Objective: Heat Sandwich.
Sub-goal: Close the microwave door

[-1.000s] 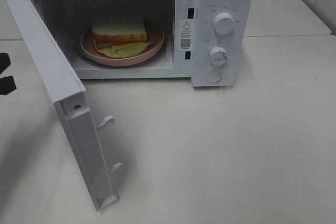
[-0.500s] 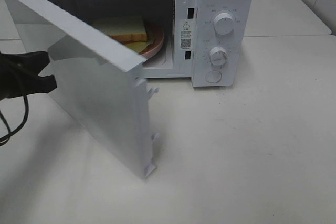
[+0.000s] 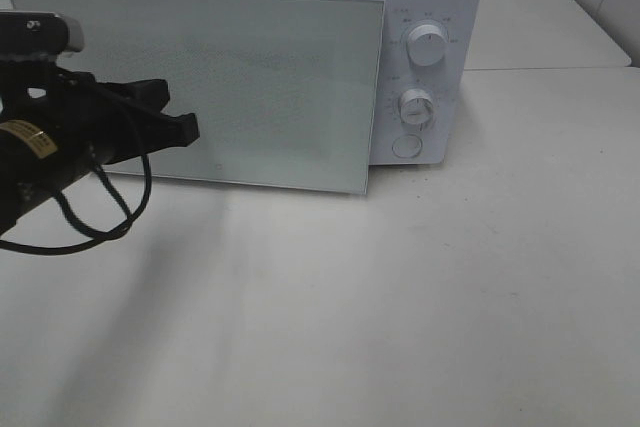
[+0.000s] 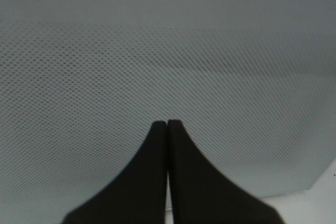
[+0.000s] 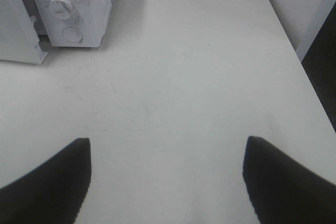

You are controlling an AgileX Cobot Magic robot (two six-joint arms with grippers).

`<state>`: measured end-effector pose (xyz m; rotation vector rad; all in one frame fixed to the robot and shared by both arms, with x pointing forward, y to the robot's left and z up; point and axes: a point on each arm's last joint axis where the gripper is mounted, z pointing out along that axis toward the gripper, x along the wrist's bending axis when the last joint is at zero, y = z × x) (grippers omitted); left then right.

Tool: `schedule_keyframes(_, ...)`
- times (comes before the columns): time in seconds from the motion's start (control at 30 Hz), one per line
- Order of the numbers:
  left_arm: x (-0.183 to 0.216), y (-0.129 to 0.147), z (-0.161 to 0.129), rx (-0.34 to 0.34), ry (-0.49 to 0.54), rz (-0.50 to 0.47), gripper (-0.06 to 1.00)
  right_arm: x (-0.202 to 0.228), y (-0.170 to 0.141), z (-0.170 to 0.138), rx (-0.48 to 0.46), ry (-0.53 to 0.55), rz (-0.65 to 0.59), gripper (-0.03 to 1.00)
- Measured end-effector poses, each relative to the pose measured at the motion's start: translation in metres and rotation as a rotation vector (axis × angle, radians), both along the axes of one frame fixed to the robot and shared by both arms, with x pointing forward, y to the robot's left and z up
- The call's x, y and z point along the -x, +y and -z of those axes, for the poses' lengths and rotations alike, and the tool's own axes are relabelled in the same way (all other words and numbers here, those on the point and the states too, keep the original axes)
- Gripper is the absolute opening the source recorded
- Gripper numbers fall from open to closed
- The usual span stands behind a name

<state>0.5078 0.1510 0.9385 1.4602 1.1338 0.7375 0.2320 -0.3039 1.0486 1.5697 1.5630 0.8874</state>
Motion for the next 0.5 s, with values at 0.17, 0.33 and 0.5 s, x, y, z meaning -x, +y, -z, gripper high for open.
schedule_keyframes(0.17,-0.006,-0.024,-0.002,0.004,-0.009,-0.021,0.0,0.0,0.0,0.0,0.0,0.0,0.0,0.77)
schedule_keyframes(0.33,-0.011,-0.049,-0.001,0.005,-0.007,-0.028,0.0,0.0,0.0,0.0,0.0,0.0,0.0,0.77)
schedule_keyframes(0.5,-0.017,-0.075,-0.002,-0.002,-0.008,-0.027,0.0,0.0,0.0,0.0,0.0,0.0,0.0,0.77)
